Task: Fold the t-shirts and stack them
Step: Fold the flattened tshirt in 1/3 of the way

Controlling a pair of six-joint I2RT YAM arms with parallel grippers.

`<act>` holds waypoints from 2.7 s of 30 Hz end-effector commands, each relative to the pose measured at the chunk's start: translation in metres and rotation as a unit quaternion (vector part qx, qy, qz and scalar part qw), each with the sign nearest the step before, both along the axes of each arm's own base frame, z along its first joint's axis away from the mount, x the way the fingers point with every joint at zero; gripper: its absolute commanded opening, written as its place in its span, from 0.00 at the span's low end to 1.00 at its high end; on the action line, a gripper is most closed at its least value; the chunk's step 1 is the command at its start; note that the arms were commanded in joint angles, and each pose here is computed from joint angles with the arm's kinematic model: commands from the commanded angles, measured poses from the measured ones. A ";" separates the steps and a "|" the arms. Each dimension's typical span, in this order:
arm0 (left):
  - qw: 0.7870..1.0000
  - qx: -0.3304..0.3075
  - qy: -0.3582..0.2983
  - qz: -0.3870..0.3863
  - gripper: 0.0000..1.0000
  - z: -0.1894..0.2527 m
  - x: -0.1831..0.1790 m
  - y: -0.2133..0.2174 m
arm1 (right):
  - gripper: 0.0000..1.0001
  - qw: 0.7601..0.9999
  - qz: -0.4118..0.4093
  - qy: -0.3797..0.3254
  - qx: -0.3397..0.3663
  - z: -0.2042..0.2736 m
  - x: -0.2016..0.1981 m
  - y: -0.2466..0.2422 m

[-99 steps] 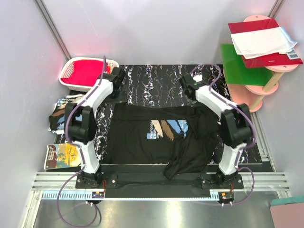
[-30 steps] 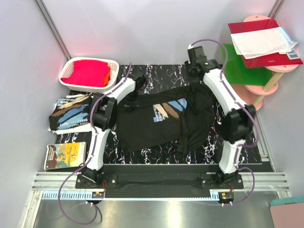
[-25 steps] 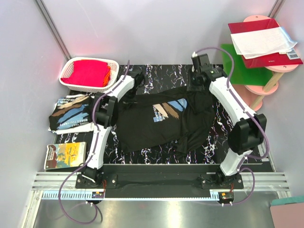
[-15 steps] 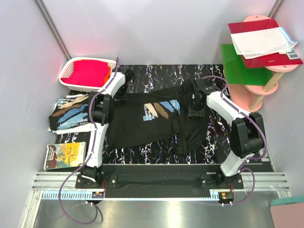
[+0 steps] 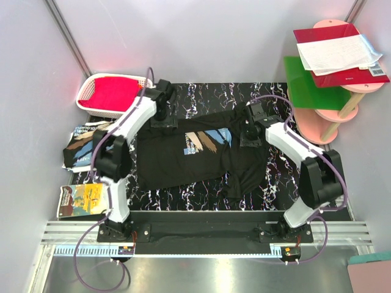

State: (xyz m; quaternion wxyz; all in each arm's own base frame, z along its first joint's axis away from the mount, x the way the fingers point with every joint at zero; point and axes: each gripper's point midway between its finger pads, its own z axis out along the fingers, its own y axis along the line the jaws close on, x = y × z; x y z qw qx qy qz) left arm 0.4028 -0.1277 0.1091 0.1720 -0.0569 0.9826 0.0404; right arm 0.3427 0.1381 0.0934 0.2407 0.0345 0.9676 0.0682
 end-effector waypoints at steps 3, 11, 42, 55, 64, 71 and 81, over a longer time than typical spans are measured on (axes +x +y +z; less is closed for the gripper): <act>0.993 -0.096 -0.069 -0.013 0.88 0.047 -0.021 -0.014 | 0.34 0.992 0.001 -0.014 -0.123 -0.035 0.045 -0.004; 0.994 -0.089 -0.065 -0.012 0.88 0.042 -0.041 -0.004 | 0.32 0.967 -0.047 -0.017 -0.250 -0.055 0.065 -0.032; 0.996 -0.088 0.002 -0.015 0.86 -0.013 -0.053 -0.012 | 0.45 0.960 -0.017 0.004 -0.280 -0.066 0.063 -0.020; 0.996 -0.082 0.012 -0.015 0.84 -0.022 -0.055 -0.011 | 0.00 0.963 -0.030 -0.024 -0.267 -0.048 0.067 -0.018; 0.997 -0.078 0.019 -0.019 0.83 -0.029 -0.057 -0.014 | 0.01 0.965 -0.036 -0.061 -0.253 -0.003 0.065 -0.020; 0.996 -0.078 0.022 -0.024 0.83 -0.032 -0.059 -0.017 | 0.04 0.964 -0.031 -0.056 -0.259 0.003 0.057 -0.024; 0.996 -0.076 0.024 -0.026 0.82 -0.033 -0.060 -0.018 | 0.00 0.970 -0.014 -0.046 -0.238 0.017 0.029 -0.020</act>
